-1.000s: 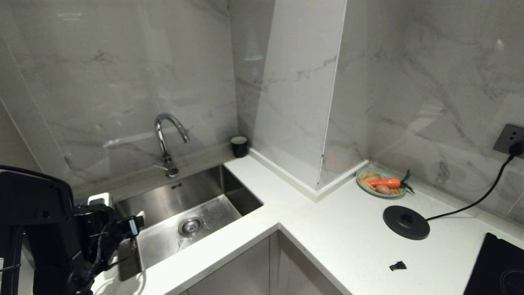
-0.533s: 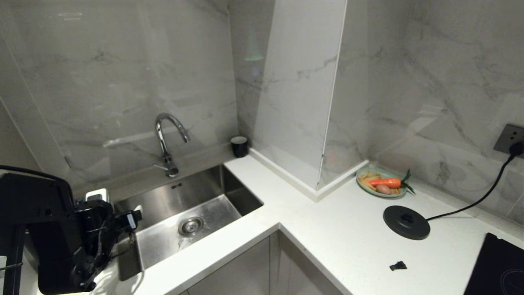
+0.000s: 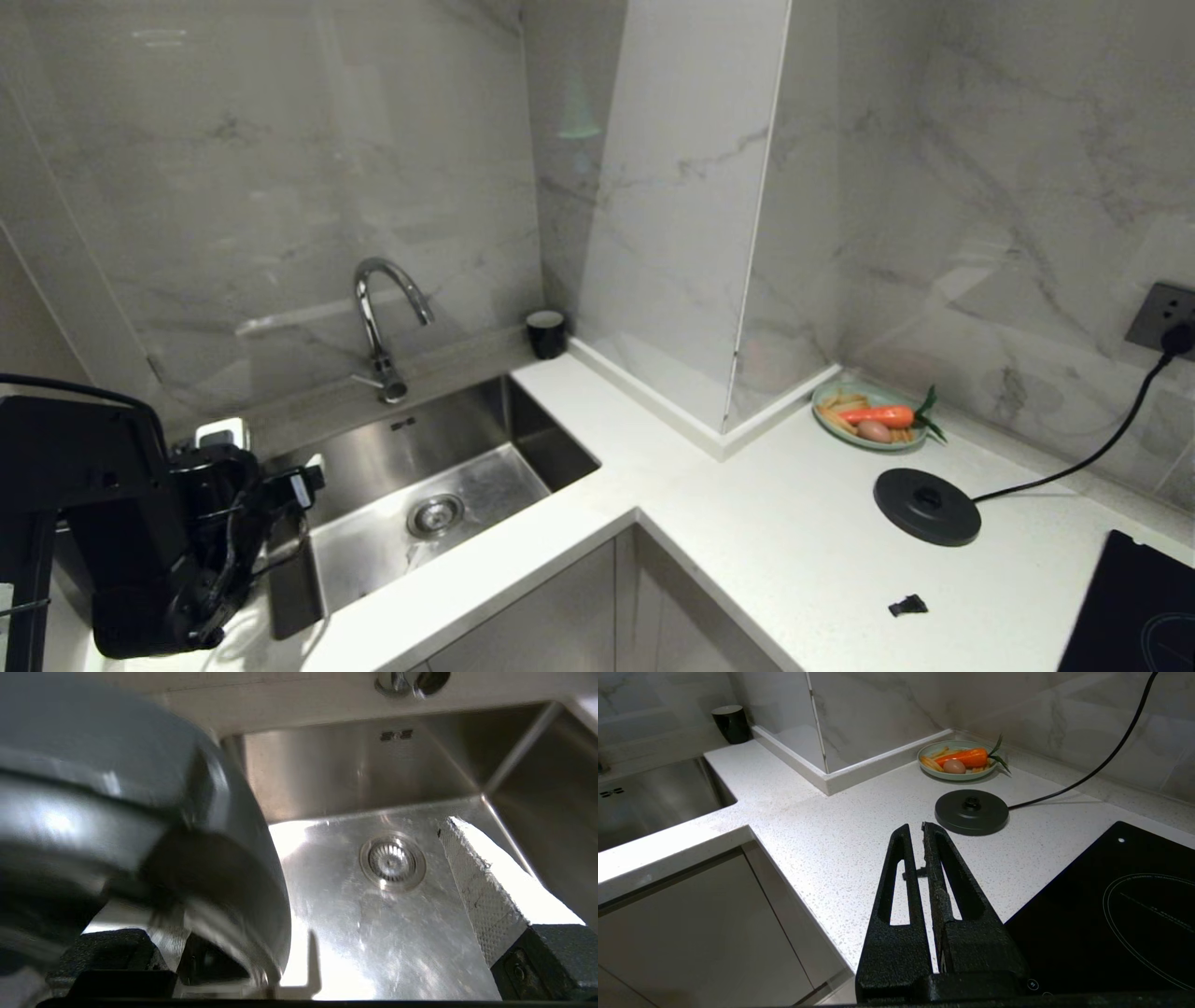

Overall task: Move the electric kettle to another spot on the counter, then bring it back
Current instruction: Grab the kettle

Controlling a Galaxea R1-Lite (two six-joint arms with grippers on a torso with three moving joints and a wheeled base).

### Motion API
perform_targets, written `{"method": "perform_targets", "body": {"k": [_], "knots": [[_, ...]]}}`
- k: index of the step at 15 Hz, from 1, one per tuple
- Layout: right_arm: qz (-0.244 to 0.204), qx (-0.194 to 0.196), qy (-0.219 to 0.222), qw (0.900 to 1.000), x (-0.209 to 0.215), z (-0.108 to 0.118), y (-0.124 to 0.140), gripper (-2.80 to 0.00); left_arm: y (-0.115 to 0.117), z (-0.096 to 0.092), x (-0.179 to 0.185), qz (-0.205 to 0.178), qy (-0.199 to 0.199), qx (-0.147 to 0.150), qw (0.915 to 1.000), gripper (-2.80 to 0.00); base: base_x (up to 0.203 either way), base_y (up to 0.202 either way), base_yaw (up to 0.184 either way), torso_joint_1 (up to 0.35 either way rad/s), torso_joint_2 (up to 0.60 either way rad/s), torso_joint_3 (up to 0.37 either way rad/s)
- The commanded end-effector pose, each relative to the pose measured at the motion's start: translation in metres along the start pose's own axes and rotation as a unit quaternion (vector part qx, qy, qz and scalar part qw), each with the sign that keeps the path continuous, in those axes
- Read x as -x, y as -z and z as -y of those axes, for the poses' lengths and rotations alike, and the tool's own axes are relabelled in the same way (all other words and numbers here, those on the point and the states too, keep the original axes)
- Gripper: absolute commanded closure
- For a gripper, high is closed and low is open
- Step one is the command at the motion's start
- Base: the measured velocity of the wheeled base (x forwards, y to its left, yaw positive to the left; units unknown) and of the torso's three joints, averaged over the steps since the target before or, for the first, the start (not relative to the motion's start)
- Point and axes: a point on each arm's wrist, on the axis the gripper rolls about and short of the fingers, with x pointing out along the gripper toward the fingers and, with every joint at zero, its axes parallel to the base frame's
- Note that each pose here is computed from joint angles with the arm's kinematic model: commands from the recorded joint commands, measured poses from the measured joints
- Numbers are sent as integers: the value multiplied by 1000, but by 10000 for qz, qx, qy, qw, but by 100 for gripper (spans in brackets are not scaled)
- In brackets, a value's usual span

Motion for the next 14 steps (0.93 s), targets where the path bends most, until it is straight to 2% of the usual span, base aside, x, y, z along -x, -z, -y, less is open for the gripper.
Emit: {"method": "perform_targets", "body": {"k": [1, 3, 4, 14], "knots": [[-6, -1, -1, 10000, 0, 0, 0, 0, -4, 1, -1, 55, -19, 15, 10000, -280, 0, 0, 0, 0, 0, 0], [2, -1, -1, 10000, 0, 0, 0, 0, -6, 1, -4, -19, -52, -2, 10000, -280, 0, 0, 0, 0, 0, 0], [2, -1, -1, 10000, 0, 0, 0, 0, -6, 1, -5, -20, -52, 0, 10000, 0, 0, 0, 0, 0, 0, 0], [2, -1, -1, 10000, 0, 0, 0, 0, -8, -5, -10, 48, -126, 43, 9999, 0, 0, 0, 0, 0, 0, 0]]}}
